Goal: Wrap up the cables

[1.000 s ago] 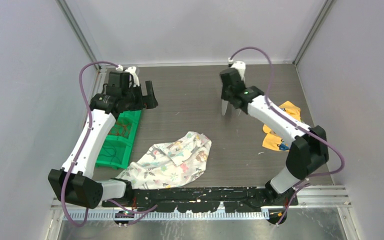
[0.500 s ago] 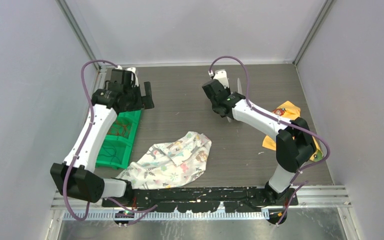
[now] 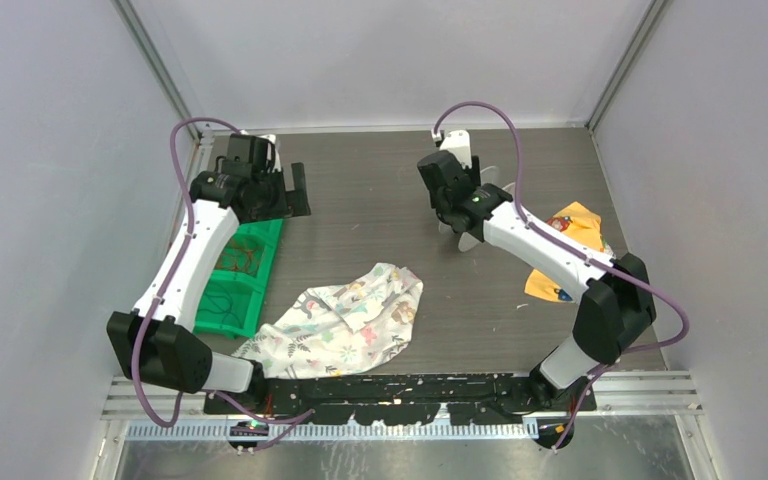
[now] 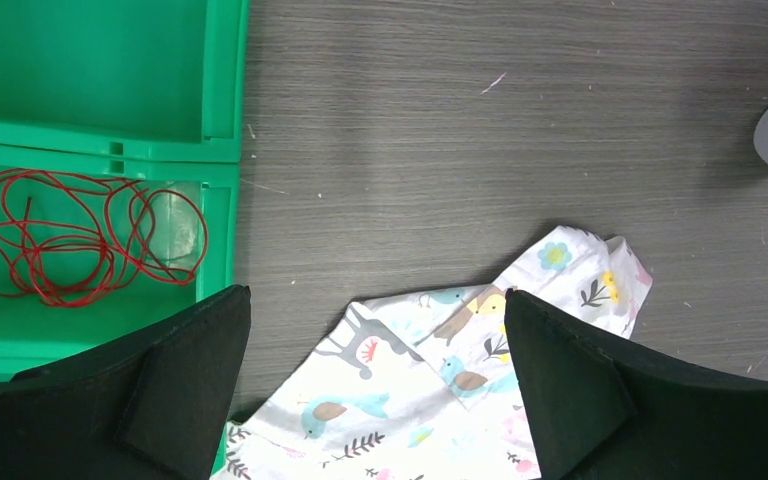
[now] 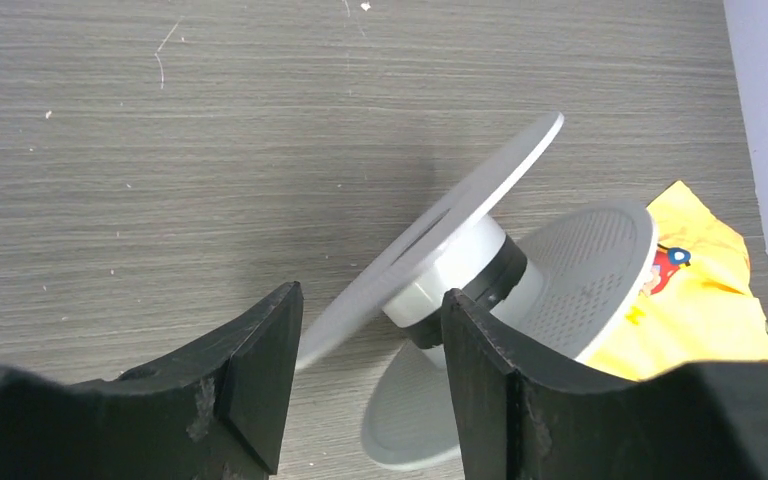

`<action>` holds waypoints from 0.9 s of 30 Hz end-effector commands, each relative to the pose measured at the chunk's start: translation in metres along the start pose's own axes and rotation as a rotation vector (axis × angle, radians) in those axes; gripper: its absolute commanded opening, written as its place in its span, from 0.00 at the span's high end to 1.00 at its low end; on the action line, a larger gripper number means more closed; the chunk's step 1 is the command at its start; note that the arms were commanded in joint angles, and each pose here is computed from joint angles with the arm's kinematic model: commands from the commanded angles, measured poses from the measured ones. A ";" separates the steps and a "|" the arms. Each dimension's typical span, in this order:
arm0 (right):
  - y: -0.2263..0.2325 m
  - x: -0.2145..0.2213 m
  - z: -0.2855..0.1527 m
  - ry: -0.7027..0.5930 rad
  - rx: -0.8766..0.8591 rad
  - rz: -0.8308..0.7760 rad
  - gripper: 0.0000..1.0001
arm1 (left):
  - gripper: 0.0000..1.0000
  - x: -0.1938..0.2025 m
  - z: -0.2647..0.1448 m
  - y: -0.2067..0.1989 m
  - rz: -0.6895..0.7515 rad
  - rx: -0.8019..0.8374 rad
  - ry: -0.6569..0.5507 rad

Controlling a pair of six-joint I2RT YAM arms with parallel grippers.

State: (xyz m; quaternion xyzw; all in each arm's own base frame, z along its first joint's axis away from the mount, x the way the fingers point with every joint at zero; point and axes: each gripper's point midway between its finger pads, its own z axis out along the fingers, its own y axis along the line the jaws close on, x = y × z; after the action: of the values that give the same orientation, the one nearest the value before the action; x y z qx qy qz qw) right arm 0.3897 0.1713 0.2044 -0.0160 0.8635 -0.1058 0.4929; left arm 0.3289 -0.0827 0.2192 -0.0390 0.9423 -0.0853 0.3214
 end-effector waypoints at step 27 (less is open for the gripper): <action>-0.046 -0.084 -0.074 -0.208 -0.038 0.191 0.31 | 0.01 0.015 -0.008 0.058 -0.129 -0.318 0.042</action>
State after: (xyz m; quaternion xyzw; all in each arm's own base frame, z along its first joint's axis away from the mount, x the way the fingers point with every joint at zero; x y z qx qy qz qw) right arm 0.3708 0.1562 0.2685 0.0089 0.8410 -0.0731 0.5361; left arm 0.3263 -0.0654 0.2065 -0.0928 0.9486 -0.0482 0.2987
